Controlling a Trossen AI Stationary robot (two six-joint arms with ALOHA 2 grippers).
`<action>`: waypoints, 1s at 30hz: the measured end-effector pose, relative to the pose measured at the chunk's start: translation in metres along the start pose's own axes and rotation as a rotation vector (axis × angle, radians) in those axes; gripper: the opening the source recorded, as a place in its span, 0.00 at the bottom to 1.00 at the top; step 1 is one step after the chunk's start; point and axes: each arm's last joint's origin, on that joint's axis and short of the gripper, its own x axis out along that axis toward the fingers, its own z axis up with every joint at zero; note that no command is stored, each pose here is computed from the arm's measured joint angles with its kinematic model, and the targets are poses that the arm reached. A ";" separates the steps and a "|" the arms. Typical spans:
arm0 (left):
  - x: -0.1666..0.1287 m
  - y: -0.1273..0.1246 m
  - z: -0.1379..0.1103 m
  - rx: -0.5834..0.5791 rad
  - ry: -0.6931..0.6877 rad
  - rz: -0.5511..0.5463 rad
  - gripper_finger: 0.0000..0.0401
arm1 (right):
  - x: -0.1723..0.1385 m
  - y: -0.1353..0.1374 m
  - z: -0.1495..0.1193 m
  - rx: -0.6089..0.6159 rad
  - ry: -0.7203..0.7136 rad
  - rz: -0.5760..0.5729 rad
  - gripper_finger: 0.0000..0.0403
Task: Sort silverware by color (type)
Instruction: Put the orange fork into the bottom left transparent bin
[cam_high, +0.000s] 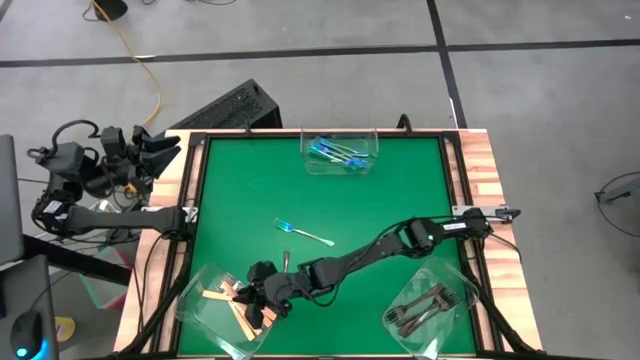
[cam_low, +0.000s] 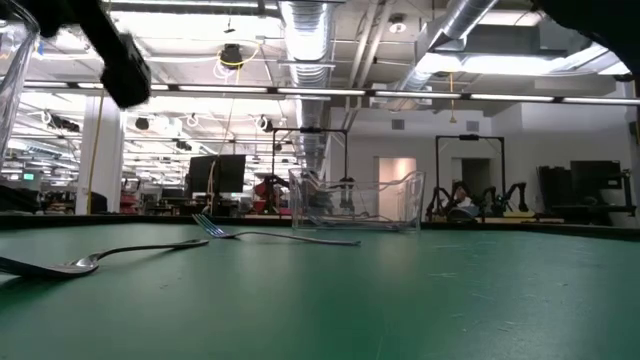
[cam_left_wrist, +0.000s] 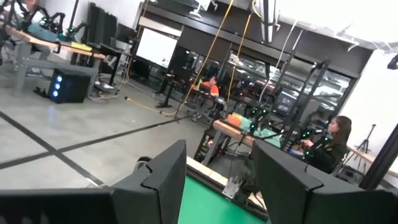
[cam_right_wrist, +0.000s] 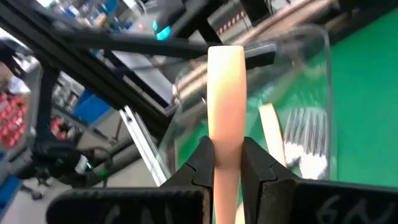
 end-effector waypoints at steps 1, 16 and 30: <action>0.000 0.000 0.000 0.001 0.002 0.001 0.42 | 0.002 -0.004 -0.002 0.000 0.011 -0.005 0.11; 0.000 0.003 -0.001 0.035 -0.008 0.081 0.42 | 0.008 -0.026 0.007 0.017 0.059 -0.033 0.11; 0.000 0.005 -0.005 0.054 0.034 0.097 0.42 | 0.008 -0.032 0.005 0.037 0.097 -0.076 0.15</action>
